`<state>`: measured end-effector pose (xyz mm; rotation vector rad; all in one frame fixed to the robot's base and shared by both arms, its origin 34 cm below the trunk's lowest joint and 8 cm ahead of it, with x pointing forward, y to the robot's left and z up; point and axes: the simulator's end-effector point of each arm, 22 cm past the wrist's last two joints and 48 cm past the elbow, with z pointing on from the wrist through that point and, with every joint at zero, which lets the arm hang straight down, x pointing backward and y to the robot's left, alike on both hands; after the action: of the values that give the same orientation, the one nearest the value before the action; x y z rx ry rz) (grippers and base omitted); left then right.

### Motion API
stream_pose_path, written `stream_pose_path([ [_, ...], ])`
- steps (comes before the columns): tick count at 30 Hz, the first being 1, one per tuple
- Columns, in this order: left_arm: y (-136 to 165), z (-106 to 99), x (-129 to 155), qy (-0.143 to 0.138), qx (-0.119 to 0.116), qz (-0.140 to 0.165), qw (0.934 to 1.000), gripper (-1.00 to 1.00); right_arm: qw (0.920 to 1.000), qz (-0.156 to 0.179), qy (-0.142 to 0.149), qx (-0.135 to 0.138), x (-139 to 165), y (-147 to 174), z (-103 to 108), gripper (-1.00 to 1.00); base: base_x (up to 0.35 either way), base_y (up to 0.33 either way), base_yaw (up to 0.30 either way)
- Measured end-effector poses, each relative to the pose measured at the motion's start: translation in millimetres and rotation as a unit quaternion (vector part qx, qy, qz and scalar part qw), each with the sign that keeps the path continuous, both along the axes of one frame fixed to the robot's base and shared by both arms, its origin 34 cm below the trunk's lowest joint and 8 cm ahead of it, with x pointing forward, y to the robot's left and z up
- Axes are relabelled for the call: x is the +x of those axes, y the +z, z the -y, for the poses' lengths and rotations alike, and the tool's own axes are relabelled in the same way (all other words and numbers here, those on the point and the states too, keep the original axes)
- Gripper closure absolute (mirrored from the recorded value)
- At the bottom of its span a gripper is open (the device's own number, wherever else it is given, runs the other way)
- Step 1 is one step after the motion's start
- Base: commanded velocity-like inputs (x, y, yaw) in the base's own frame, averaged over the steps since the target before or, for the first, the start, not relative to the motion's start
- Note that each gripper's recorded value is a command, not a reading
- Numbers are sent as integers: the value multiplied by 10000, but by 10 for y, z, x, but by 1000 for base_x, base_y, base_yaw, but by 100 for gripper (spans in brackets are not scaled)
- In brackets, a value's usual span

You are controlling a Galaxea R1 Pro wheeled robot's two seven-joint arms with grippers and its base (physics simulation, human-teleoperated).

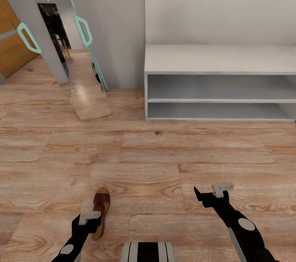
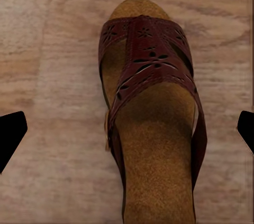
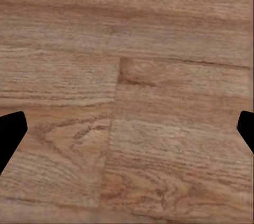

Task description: Pick up the two gym shoes and the two sandals from the corridor floor and place them onto the hallstand (shoe rack) in the corridor, making sure they are on the rack and not on the floor. Arrange them so the two gym shoes are next to each other and the two sandals are next to each other.

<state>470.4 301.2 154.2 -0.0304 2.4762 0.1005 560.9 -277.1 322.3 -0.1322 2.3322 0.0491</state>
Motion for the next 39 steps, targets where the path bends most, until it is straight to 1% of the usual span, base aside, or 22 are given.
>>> stream_pose_path([
  [4, 0, -2, 0, 5, -1, 0, 10000, -100, 10000, 1, 0, 0, 1, 1, 0, -100, 0, 0, -157],
  [7, -68, -2, -19, 8, -1, 0, 10000, -100, 10000, 0, 0, -1, -19, -68, 1, -100, 0, 0, -224],
  [13, -168, -3, -108, 10, -1, -120, 9999, -100, 9999, -118, 0, -1, -65, -189, 1, -100, 0, 0, -270],
  [19, -150, -2, -83, 7, 2, -49, 10000, -100, 9999, -118, 0, 0, -65, -189, 0, -100, 0, 0, -183],
  [24, -93, 2, -15, -1, 8, 161, 9999, -100, 9999, -115, 1, 0, -62, -187, -1, -100, 0, 0, -64],
  [27, -78, -2, -12, 0, 13, 228, 9997, -100, 9999, -116, 0, -1, -63, -187, 0, -100, 0, 0, -25],
  [33, -117, -22, -117, 32, 17, 165, 9999, -100, 9999, -114, 0, -1, -62, -186, 0, -100, 0, 0, -9],
  [39, -132, -44, -159, 102, 8, 137, 9999, -100, 9999, -116, -1, -2, -64, -187, 1, -100, 0, 0, -1],
])
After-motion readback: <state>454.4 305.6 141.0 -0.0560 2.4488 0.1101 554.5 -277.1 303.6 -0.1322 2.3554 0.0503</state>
